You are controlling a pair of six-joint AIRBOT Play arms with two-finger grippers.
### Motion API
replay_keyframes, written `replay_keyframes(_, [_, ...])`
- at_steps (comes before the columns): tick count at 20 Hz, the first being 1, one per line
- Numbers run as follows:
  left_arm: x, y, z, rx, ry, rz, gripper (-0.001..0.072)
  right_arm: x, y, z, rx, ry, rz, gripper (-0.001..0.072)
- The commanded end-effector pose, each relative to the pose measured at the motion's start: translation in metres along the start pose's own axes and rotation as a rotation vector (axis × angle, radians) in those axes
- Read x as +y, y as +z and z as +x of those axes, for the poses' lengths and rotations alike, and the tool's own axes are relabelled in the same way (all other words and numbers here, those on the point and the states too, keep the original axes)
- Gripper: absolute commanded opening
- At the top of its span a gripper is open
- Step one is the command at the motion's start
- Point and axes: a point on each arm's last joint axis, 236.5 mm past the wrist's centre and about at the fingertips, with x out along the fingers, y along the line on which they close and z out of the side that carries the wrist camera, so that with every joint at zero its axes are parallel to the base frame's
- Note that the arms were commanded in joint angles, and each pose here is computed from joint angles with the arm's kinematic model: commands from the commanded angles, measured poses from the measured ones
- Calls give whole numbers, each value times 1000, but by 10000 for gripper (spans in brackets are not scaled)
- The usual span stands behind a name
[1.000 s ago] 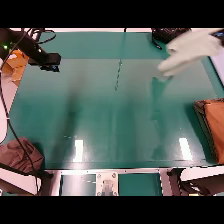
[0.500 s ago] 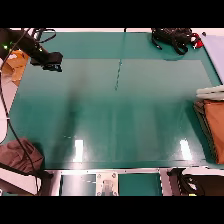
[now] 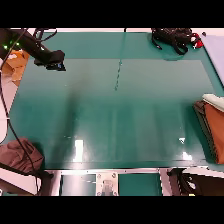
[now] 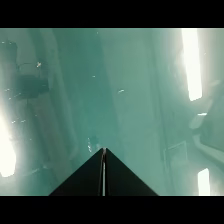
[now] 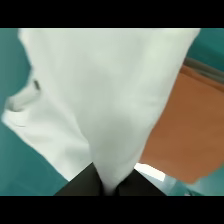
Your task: Fold the shirts.
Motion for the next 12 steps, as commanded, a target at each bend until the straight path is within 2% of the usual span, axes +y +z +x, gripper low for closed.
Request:
replay_keyframes(1, [-5, 1, 0, -4, -21, 1, 22, -56, -23, 29, 111, -208, 71, 14])
replay_keyframes(5, [-6, 1, 0, -5, -27, 2, 22, -104, -55, 74, 259, -383, 99, 15])
replay_keyframes(6, [-6, 1, 0, -5, -27, 2, 21, -112, -59, 84, 272, -407, 96, 156])
replay_keyframes(7, [-6, 1, 0, -6, -27, 5, 21, -113, -61, 93, 281, -408, 92, 494])
replay_keyframes(8, [-7, 2, 0, -7, -28, 5, 22, -111, -61, 99, 287, -401, 85, 611])
replay_keyframes(10, [-6, 4, -1, -17, -27, 18, 21, -88, -56, 108, 289, -342, 54, 611])
replay_keyframes(12, [-10, 9, -2, -40, -42, 28, 21, -32, -43, 112, 245, -203, -20, 600])
